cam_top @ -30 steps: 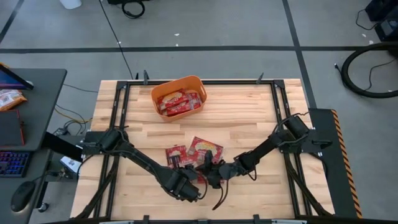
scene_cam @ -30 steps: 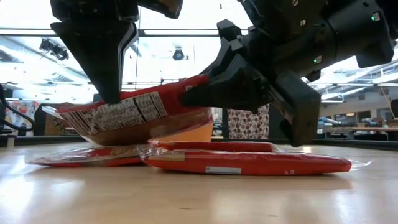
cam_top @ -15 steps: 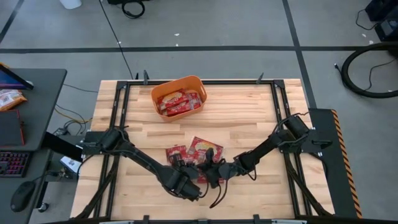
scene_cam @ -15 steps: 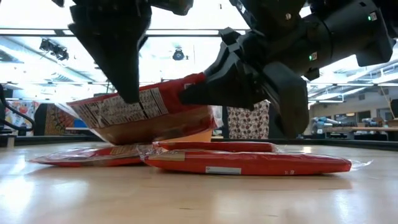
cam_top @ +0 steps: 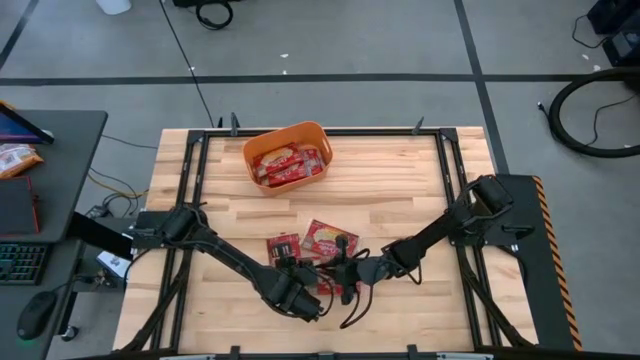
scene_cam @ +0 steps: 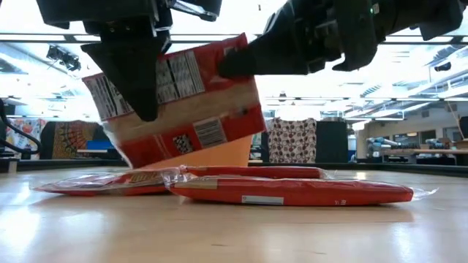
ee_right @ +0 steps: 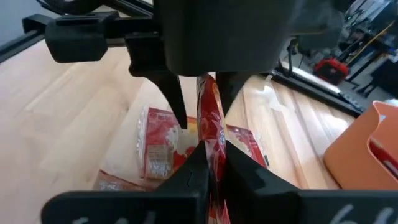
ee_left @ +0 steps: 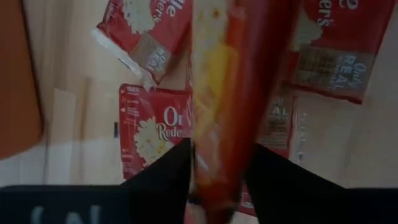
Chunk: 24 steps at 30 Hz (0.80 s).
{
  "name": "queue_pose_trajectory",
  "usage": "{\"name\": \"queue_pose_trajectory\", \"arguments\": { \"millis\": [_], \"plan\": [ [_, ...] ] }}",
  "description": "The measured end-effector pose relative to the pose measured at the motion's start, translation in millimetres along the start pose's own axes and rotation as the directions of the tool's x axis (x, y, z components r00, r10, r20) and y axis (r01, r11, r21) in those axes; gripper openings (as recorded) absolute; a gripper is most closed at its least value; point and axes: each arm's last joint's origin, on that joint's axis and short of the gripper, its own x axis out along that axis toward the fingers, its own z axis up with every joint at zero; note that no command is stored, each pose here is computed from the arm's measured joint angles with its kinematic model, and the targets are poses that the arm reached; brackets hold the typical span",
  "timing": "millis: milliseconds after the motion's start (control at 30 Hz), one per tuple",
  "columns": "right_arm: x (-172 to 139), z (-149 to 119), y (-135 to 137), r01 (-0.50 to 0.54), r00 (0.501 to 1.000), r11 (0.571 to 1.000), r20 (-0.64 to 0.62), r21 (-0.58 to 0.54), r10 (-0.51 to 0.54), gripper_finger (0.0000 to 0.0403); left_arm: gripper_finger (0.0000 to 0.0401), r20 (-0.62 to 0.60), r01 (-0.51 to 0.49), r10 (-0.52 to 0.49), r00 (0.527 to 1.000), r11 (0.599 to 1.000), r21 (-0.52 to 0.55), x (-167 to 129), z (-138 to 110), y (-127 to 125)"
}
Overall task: Sort popcorn bags into baskets
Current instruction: Put the red popcorn bag into the orange bin
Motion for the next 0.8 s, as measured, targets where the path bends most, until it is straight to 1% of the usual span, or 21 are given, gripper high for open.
{"name": "queue_pose_trajectory", "arguments": {
  "millis": [167,233,300,367,400,500,533,567,600,667,800],
  "plan": [
    [-4.1,4.9,0.3,-0.041,0.999,0.999,0.016,0.006,0.041,0.0037,0.0080,-0.014,0.020,-0.021,1.000,0.999,-0.035,0.2,0.4,-0.2],
    [-4.8,4.3,2.0,-0.046,0.999,0.999,0.009,-0.006,0.047,0.0052,0.0052,-0.033,0.043,-0.045,0.998,0.998,-0.043,1.2,1.5,0.5],
    [-5.6,3.3,3.4,-0.048,0.999,0.999,-0.003,-0.020,0.048,0.0075,0.0028,-0.051,0.058,-0.060,0.997,0.997,-0.052,2.2,2.3,1.6],
    [-9.9,3.4,4.2,-0.022,0.999,0.998,-0.037,-0.052,0.020,0.0102,0.0025,-0.068,0.066,-0.070,0.995,0.996,-0.056,3.4,3.3,3.4],
    [-13.2,3.8,3.3,0.007,0.998,0.997,-0.063,-0.072,-0.012,0.0116,0.0025,-0.074,0.070,-0.075,0.994,0.996,-0.060,4.1,4.1,4.3],
    [-30.6,7.6,-3.1,0.149,0.973,0.981,-0.159,-0.126,-0.168,0.0152,0.0025,-0.101,0.050,-0.058,0.993,0.996,-0.073,0.6,7.3,11.1],
    [-37.5,8.8,-5.4,0.182,0.961,0.974,-0.187,-0.138,-0.206,0.0161,0.0026,-0.111,0.038,-0.047,0.993,0.996,-0.080,-1.8,9.1,14.8],
    [-44.3,10.0,-7.6,0.196,0.953,0.971,-0.208,-0.137,-0.222,0.0169,0.0029,-0.121,0.024,-0.033,0.992,0.996,-0.081,-4.9,11.1,19.0],
    [-50.7,10.2,-9.3,0.197,0.950,0.973,-0.224,-0.121,-0.220,0.0176,0.0031,-0.133,0.003,-0.014,0.991,0.997,-0.079,-8.2,12.8,23.5],
    [-62.7,7.9,-11.3,0.188,0.951,0.981,-0.238,-0.056,-0.196,0.0185,0.0032,-0.146,-0.043,0.032,0.989,0.996,-0.075,-15.5,17.8,34.8],
    [-78.0,-8.8,-8.9,0.159,0.961,0.986,-0.238,0.060,-0.140,0.0188,0.0031,-0.131,-0.172,0.164,0.978,0.984,-0.053,-22.9,29.6,60.6]
  ]
}}
